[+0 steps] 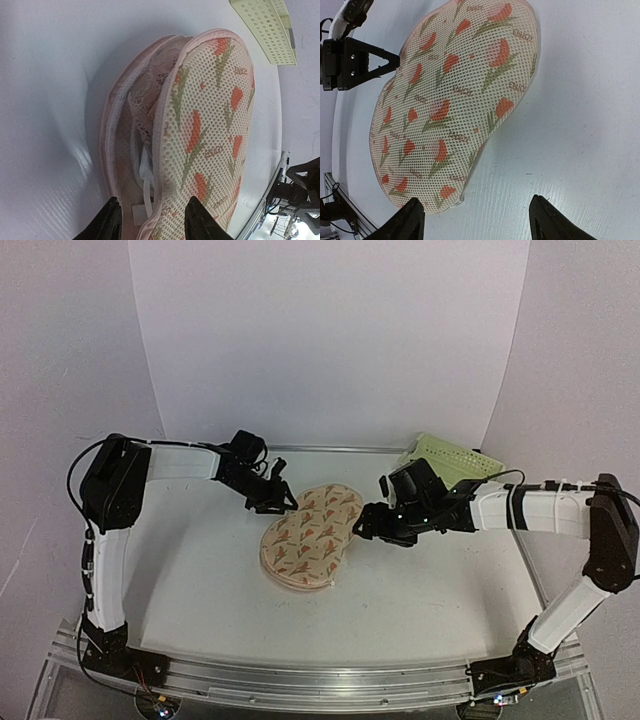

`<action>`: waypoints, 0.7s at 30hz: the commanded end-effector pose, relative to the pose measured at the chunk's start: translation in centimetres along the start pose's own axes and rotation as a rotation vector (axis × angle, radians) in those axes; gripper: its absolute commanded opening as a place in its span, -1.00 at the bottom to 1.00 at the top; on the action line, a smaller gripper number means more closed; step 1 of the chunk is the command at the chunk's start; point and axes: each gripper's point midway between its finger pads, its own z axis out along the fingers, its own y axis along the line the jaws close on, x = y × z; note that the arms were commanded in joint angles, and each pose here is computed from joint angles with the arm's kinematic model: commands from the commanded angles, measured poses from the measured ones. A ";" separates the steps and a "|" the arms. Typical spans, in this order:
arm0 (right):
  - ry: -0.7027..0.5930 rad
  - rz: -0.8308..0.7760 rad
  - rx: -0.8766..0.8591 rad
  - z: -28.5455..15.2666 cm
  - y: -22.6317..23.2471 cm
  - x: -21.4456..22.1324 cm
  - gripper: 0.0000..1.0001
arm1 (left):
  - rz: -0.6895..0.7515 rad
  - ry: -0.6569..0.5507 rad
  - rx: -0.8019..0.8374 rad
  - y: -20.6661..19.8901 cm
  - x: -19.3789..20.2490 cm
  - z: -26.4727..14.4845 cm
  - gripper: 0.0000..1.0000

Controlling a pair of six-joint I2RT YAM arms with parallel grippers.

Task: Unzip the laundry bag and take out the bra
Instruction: Open the laundry bag at the center of the board.

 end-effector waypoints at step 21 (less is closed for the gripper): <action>-0.040 -0.010 -0.061 -1.1 1.6 -1.3 0.47 | -0.005 -0.067 0.032 -1.6 -2.3 -1.2 -1.00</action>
